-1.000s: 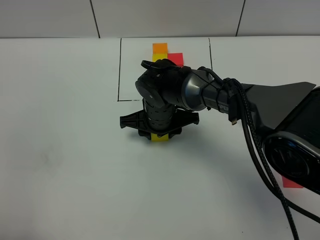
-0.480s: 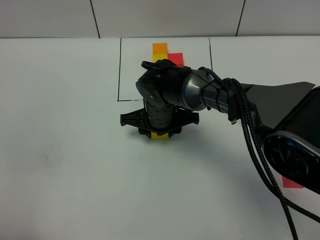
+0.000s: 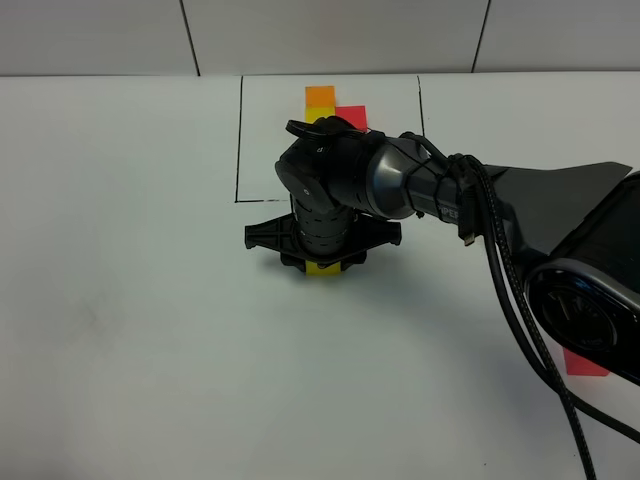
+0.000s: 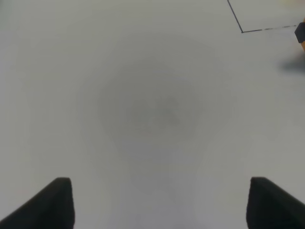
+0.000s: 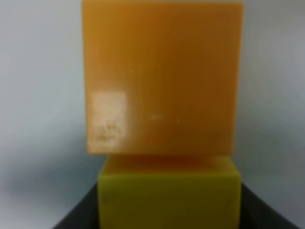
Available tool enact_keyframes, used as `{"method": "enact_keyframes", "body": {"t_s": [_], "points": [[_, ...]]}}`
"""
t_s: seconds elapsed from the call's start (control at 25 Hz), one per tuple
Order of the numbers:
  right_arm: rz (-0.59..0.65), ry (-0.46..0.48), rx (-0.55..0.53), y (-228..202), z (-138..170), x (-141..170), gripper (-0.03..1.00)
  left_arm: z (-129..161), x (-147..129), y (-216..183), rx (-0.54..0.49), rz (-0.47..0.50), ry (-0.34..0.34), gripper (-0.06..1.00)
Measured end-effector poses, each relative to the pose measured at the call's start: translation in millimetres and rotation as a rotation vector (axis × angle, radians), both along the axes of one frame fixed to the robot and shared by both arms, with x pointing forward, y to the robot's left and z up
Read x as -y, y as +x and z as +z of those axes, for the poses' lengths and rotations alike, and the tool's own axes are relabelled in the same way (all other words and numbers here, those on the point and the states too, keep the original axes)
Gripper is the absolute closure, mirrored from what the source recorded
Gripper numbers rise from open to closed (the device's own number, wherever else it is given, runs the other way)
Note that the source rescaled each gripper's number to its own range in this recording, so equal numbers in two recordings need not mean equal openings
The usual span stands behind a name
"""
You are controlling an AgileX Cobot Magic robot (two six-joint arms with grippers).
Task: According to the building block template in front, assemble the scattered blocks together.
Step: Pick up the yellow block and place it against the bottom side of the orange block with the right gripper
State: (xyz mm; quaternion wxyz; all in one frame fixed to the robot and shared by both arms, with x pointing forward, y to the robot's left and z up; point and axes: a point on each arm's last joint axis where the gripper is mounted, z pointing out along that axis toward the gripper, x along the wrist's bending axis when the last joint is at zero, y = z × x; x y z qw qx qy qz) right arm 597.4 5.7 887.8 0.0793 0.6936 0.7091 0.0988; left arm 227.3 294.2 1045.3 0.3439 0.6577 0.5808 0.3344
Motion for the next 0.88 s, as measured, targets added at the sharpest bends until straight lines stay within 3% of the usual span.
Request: {"method": "enact_keyframes", "body": {"t_s": [0.88], "points": [[0.008,0.007,0.001,0.4,-0.3,-0.5,0.96,0.0,0.0,0.0,0.0,0.0,0.0,0.23]]}}
